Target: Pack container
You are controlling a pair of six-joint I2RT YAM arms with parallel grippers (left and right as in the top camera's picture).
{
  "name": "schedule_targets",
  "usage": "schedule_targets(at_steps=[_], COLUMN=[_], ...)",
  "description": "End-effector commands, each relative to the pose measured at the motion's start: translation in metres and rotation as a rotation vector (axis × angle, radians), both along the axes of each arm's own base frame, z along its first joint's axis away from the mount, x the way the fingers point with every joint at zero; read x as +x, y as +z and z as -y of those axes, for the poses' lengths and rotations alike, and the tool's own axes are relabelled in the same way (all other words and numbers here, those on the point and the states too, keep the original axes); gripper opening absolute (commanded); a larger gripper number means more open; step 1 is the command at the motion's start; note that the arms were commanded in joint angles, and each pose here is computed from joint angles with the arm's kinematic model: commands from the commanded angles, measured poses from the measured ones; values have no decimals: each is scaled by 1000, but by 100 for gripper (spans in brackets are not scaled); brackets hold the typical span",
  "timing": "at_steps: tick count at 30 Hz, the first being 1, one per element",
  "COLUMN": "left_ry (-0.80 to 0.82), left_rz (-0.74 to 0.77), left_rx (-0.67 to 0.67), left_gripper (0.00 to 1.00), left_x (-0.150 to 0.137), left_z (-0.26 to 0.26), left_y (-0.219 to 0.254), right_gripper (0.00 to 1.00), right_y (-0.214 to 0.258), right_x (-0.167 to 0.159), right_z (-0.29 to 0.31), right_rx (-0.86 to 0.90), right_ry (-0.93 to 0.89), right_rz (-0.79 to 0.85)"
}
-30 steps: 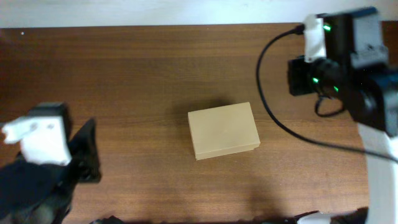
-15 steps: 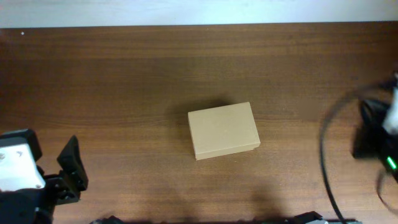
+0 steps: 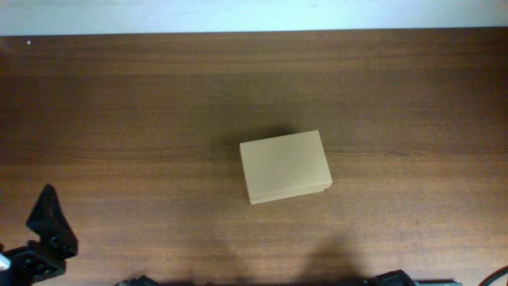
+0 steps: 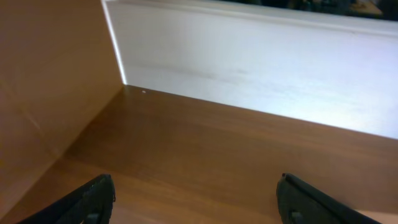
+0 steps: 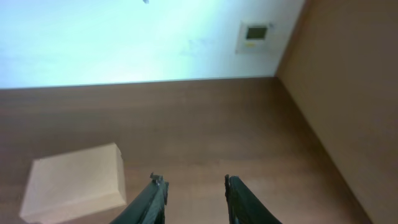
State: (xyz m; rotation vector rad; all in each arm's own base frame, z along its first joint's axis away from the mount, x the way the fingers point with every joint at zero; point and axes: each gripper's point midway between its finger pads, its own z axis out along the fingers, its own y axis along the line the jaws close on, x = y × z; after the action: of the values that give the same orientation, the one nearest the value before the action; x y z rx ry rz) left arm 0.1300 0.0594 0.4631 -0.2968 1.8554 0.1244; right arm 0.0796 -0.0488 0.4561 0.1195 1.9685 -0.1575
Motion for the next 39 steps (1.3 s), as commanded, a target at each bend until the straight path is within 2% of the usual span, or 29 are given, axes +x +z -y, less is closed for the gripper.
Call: schedule_targets(at_steps=[1, 6, 13, 21, 24, 25, 27, 28, 31, 32, 39], left_ry=[90, 139, 289, 351, 373, 375, 377, 377, 376, 377, 377], left_rz=[58, 103, 148, 248, 273, 273, 271, 271, 271, 271, 271], left_rx=[2, -14, -70, -148, -163, -156, -150, -149, -150, -149, -150], left_gripper=[83, 83, 84, 87, 87, 92, 100, 99, 100, 99, 100], left_x=[-12, -28, -72, -122, -135, -136, -137, -137, -137, -137, -137], left_z=[-21, -38, -80, -106, -111, -112, -112, -112, -112, -112, -112], left_y=[12, 20, 7, -6, -10, -10, -10, -10, -10, -10, -10], right_gripper=[35, 39, 40, 45, 51, 54, 68, 71, 94, 99, 99], right_y=[-21, -60, -106, -116, -117, -117, -117, -117, -117, -117, -117], right_x=[-4, -7, -11, -14, -14, -14, -14, -14, -14, -14, -14], right_z=[9, 11, 13, 10, 10, 10, 10, 10, 10, 10, 10], right_rx=[7, 51, 69, 101, 100, 100, 96, 97, 97, 97, 97], right_ry=[-62, -101, -149, -153, -153, -153, -151, -150, -150, -150, -150], right_rz=[-38, -107, -190, -198, -202, -202, -202, -202, -203, -203, -203])
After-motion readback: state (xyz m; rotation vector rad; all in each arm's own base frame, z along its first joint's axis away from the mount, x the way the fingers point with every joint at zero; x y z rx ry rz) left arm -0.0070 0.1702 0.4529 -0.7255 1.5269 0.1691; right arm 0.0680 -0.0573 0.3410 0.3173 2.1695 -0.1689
